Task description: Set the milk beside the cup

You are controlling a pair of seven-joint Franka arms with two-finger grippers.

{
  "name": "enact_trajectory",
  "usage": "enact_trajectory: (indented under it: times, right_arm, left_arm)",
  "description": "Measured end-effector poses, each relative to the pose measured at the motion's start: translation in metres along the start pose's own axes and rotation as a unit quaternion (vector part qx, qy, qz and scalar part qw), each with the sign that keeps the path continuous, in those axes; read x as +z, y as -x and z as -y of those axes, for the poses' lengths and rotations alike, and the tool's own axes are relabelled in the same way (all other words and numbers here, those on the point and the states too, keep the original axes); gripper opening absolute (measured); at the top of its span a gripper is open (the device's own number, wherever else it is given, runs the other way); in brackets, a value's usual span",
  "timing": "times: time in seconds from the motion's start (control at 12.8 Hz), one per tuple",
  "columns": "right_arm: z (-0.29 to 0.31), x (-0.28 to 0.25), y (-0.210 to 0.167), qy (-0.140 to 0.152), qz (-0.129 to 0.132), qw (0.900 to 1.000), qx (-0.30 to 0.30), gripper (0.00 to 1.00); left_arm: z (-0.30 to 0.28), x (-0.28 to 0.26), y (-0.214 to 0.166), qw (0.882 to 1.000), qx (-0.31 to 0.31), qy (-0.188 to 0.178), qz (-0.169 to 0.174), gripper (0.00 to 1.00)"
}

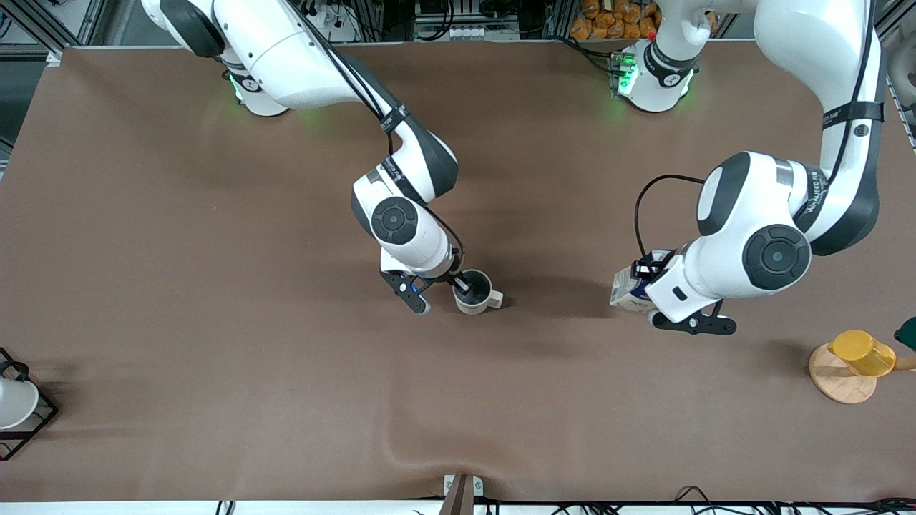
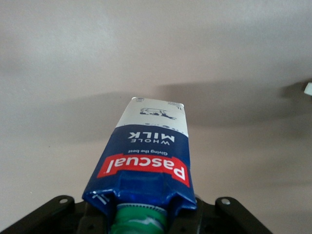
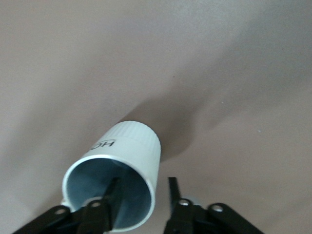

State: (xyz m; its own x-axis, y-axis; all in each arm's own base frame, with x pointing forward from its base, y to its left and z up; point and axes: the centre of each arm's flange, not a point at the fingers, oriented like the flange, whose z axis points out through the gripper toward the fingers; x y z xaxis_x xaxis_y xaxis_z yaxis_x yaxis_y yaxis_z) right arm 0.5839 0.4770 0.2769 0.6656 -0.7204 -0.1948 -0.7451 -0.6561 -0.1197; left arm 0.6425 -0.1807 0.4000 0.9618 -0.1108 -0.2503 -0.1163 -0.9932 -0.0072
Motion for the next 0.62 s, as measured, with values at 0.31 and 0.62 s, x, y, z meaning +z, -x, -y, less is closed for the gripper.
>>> enact_trajectory:
  times: [0.31, 0.62]
  right_arm:
    - [-0.007, -0.062, -0.038, 0.088, 0.013, 0.996, 0.017, 0.96]
    - [-0.045, -0.191, -0.118, 0.130, -0.004, 0.990, -0.046, 1.00]
  left_arm:
    - [-0.042, 0.006, 0.015, 1.000, -0.007, 0.002, 0.027, 0.32]
    - [-0.123, 0.010, 0.041, 0.999, -0.040, -0.001, 0.035, 0.32]
